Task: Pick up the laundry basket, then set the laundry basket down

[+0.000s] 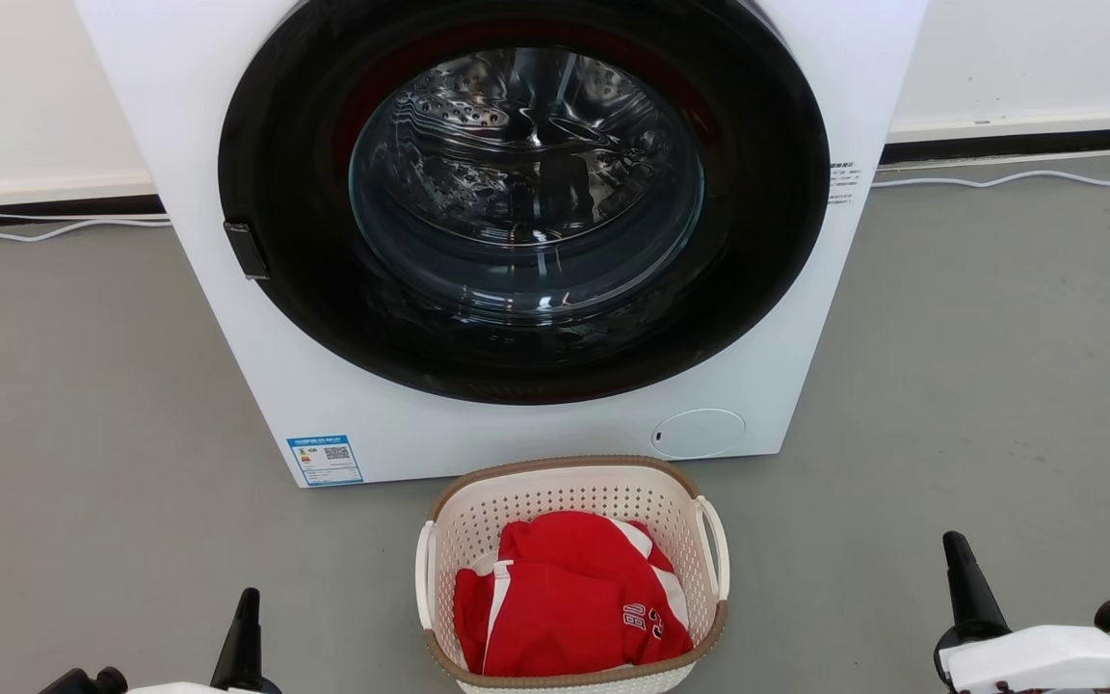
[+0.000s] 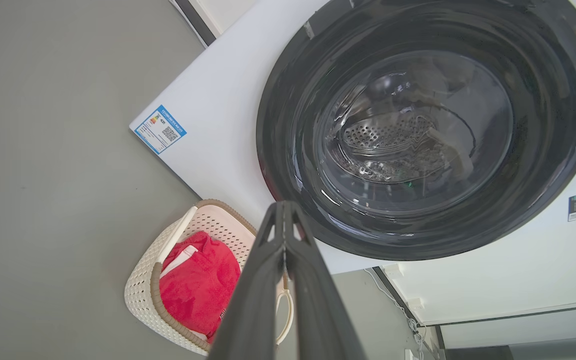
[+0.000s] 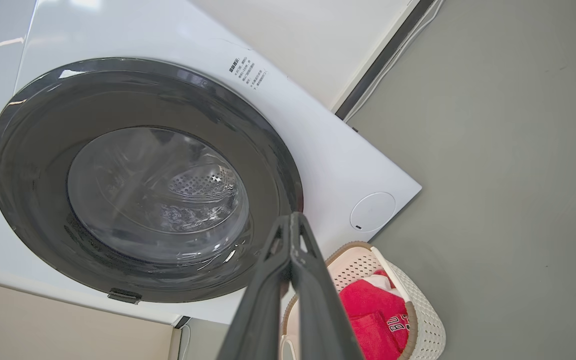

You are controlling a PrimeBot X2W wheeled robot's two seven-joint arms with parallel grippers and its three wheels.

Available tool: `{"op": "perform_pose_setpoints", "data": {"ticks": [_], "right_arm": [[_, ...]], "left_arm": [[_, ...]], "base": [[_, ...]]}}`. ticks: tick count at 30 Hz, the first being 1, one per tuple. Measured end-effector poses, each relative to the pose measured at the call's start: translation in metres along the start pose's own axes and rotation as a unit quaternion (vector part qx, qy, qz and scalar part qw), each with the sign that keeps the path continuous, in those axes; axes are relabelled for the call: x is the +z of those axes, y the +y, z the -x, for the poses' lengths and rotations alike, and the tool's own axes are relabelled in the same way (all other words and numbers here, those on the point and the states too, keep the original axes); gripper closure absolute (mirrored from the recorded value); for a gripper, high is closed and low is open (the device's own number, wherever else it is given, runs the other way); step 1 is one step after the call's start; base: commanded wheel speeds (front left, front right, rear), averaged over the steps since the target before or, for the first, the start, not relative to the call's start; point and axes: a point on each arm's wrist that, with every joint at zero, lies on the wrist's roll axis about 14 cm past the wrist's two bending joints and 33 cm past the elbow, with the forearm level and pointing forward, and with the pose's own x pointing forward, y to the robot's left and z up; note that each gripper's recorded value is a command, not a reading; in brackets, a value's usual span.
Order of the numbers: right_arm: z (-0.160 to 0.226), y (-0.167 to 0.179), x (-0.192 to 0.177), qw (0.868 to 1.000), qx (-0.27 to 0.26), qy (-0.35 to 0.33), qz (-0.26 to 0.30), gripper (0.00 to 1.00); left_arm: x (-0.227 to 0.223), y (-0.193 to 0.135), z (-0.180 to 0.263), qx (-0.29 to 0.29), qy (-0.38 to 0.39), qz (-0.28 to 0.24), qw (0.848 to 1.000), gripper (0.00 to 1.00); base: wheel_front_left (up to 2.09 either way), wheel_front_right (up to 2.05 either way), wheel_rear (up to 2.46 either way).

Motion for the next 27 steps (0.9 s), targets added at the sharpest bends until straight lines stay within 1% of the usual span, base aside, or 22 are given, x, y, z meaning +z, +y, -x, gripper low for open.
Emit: {"op": "perform_pose_setpoints", "data": {"ticks": [15,20,27], "right_arm": [[-0.002,0.004,-0.004,0.996,0.001,0.01,-0.092,1.0],[-0.008,0.014,0.002,0.991,0.016,0.005,-0.129,1.0],[-0.009,0.014,0.002,0.985,0.016,0.007,-0.173,1.0]], "left_arm": [[0.001,-0.008,-0.004,-0.01,0.007,0.081,0.997,1.0],[0.004,-0.019,-0.008,-0.028,0.008,0.113,0.993,1.0],[0.003,-0.02,-0.008,-0.031,0.015,0.149,0.988,1.0]], "base": [[0.0,0.0,0.0],[0.0,0.0,0.0],[0.0,0.0,0.0]]}}
